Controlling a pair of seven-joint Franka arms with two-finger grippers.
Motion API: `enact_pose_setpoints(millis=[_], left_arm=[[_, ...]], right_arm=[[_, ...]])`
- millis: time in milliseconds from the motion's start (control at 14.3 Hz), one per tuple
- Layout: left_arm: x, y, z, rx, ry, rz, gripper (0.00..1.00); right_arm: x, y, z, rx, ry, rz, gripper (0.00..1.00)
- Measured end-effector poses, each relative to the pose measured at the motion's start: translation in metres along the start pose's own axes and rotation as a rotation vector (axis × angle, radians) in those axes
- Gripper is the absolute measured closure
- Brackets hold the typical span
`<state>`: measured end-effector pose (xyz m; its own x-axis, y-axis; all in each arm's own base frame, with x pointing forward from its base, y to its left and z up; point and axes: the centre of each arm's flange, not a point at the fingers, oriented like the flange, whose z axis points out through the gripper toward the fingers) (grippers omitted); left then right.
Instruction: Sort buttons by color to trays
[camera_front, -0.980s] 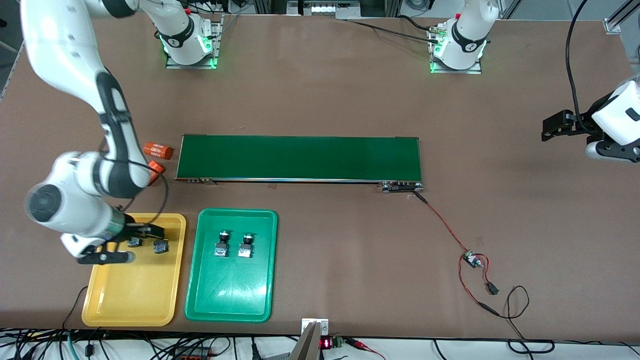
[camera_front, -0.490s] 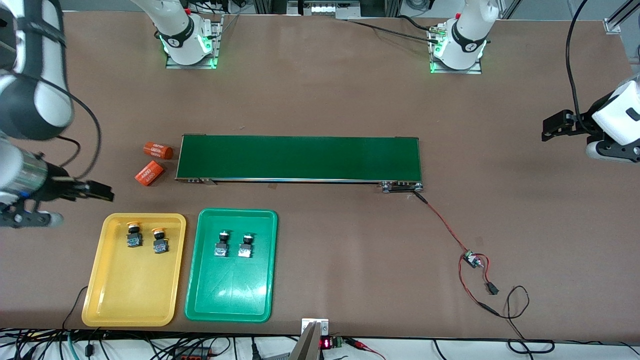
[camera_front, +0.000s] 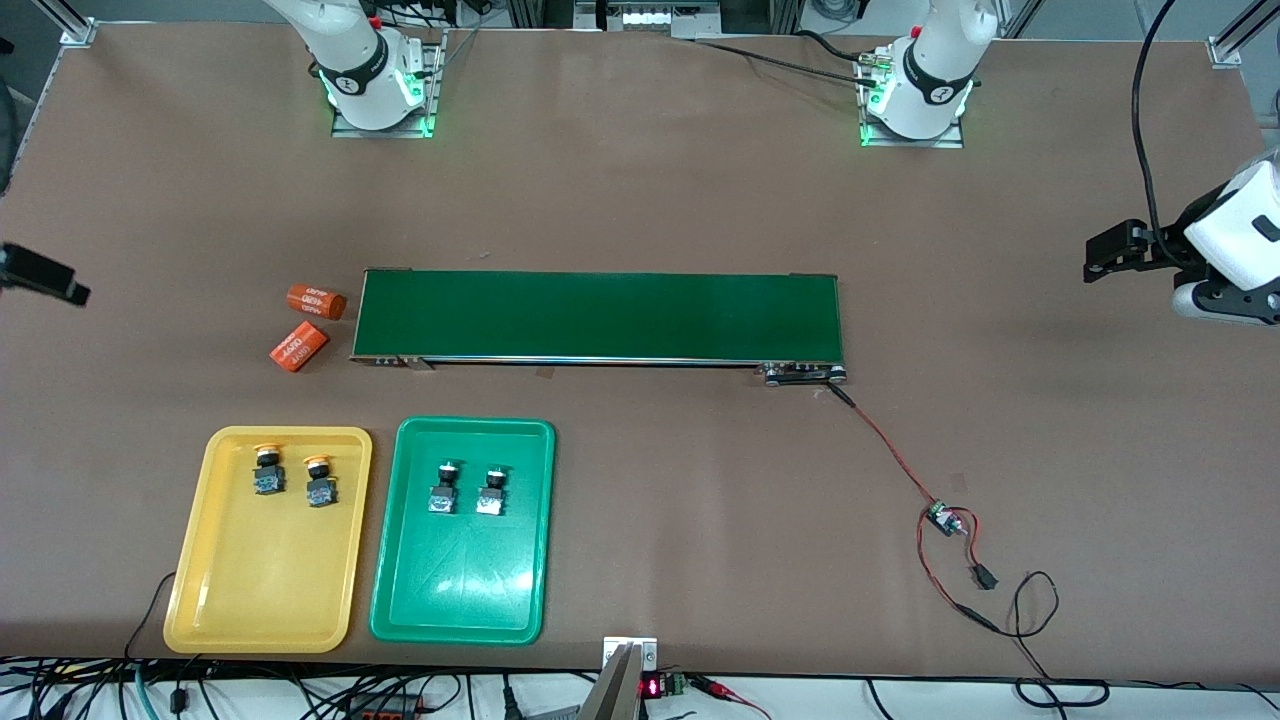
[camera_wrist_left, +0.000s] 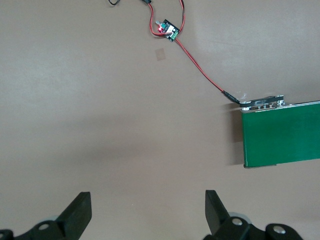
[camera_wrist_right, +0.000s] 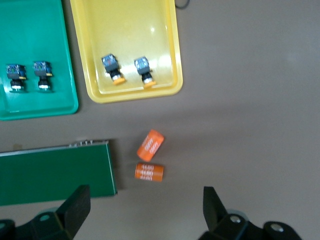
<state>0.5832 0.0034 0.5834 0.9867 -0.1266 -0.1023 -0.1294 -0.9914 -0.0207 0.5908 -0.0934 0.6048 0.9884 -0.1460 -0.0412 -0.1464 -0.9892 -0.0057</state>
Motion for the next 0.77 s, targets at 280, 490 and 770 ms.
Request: enact_pose_setpoints(millis=[280, 490, 770], left_arm=[[0.0, 0.0, 0.0, 0.0, 0.0, 0.0, 0.0], [0.0, 0.0, 0.0, 0.0, 0.0, 0.0, 0.0], [0.0, 0.0, 0.0, 0.0, 0.0, 0.0, 0.0]], right_arm=[[-0.032, 0.009, 0.002, 0.011, 0.017, 0.019, 0.0], [-0.051, 0.008, 0.005, -0.015, 0.012, 0.005, 0.0], [-0.061, -0.009, -0.002, -0.033, 0.019, -0.031, 0.0]])
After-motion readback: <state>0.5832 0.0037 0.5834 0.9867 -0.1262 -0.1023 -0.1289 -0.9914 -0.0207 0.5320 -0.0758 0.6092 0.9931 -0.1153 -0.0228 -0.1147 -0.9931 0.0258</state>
